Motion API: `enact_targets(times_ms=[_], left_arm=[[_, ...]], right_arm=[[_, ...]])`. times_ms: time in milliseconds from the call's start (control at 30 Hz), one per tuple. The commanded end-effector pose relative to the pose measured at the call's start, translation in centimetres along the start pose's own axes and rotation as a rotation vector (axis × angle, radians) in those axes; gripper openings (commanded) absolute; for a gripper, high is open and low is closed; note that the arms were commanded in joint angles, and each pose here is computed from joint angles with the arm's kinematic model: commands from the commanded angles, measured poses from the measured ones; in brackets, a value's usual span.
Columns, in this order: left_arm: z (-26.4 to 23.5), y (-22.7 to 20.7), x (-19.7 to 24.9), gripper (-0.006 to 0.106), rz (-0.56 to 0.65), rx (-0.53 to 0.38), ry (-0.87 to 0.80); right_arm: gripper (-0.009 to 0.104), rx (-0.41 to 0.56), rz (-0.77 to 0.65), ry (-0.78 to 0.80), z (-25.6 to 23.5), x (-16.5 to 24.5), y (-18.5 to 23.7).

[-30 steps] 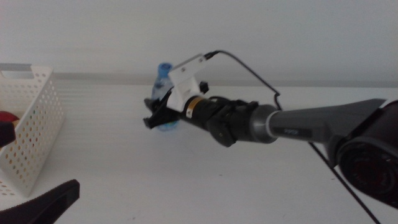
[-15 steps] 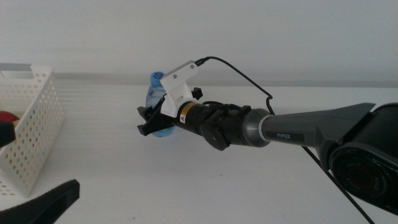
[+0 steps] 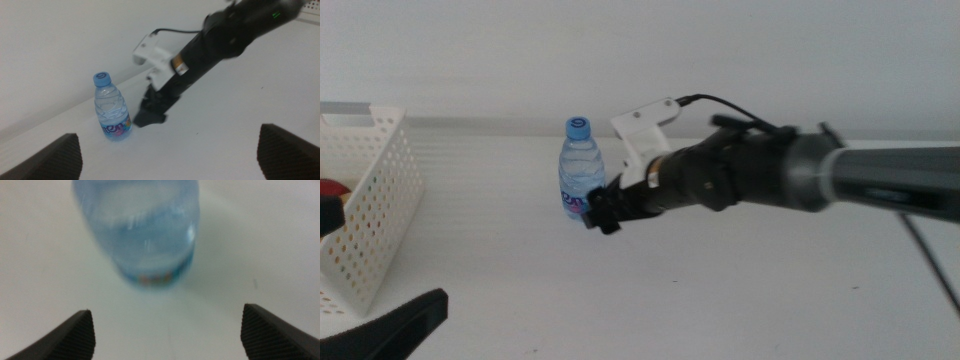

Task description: Use arms to grab the bottles and put them into the dustbin to the left of the table.

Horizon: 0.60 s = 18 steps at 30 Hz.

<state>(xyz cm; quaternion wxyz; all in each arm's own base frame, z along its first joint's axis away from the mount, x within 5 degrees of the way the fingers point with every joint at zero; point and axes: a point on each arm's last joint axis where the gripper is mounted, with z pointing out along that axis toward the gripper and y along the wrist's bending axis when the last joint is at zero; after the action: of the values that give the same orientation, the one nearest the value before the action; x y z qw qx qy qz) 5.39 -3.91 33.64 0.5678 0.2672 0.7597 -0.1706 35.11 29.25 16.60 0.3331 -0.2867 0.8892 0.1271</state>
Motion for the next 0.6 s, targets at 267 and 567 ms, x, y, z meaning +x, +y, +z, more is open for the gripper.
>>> enact_targets(times_ms=[267,567], left_arm=[[0.0,-0.1,0.0,0.094,-0.006,0.009,-0.016],[0.0,-0.1,0.0,0.094,-0.002,0.009,-0.016]], right_arm=[[0.084,-0.027,-0.098,0.060,-19.0,0.8,0.0],[0.091,0.002,-0.107,-0.098,-33.4,3.2,-0.7]])
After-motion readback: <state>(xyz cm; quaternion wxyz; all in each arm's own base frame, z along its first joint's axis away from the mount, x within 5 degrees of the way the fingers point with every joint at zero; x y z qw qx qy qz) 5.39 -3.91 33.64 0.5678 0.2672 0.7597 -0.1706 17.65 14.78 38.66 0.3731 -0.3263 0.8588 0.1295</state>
